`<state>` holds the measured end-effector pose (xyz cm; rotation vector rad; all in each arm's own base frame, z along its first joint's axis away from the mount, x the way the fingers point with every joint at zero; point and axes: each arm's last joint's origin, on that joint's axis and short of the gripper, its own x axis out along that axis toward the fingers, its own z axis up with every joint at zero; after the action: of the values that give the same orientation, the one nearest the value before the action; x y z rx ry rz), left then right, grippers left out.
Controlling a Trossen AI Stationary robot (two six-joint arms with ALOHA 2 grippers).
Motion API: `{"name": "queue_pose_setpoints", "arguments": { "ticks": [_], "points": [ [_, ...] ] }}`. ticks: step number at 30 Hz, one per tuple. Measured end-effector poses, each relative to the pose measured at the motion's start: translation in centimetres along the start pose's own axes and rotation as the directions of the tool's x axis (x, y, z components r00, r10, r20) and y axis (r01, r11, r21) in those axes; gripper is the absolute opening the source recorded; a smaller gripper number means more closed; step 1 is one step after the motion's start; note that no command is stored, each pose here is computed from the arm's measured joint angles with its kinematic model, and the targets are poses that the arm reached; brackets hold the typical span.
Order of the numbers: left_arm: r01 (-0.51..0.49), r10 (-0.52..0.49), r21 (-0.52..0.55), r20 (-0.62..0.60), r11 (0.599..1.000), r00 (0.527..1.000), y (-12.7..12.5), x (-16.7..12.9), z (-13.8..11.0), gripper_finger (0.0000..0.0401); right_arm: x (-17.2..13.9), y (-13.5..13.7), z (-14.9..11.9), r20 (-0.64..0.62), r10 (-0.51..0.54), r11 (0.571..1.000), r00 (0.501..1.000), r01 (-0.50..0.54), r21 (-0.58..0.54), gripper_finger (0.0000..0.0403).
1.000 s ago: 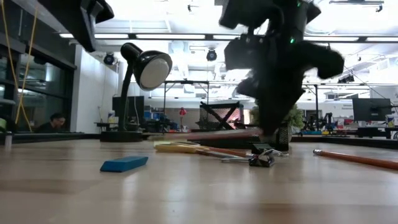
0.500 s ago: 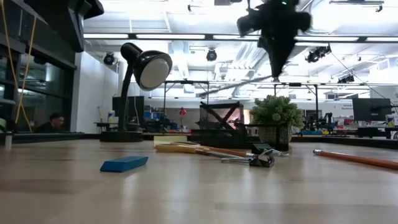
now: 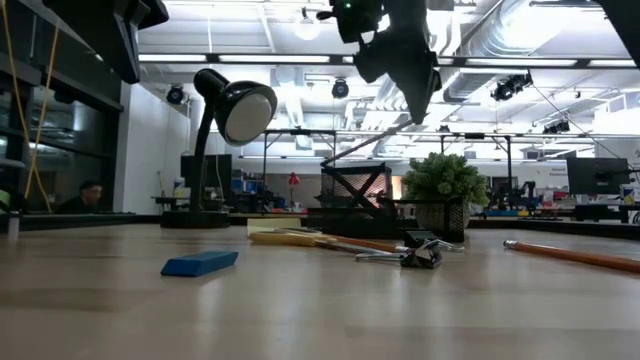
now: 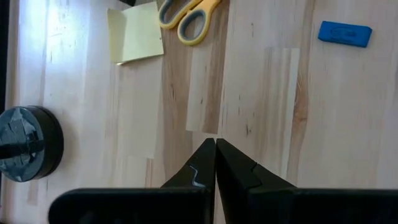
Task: Pick and place office supplies into organizer
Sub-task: Put the pink pencil into the desk organizer
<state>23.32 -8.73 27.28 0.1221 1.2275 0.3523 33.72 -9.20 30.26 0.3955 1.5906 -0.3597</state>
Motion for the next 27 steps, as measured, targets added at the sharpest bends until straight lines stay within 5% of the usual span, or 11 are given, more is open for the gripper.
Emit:
{"name": "queue_pose_setpoints", "arguments": {
  "ticks": [18,27],
  "points": [
    [-0.031,0.031,-0.004,0.022,1.0,0.999,0.1,0.0,0.1,0.0003,-2.3,-0.3,-1.6,0.043,0.143,0.981,0.989,-0.147,0.125,0.0013],
    [-0.046,0.045,0.028,0.031,0.999,0.998,0.1,0.0,0.1,0.0003,-3.3,-1.8,-1.9,0.019,0.492,0.826,0.87,-0.474,0.304,0.0013]
  ]
}}
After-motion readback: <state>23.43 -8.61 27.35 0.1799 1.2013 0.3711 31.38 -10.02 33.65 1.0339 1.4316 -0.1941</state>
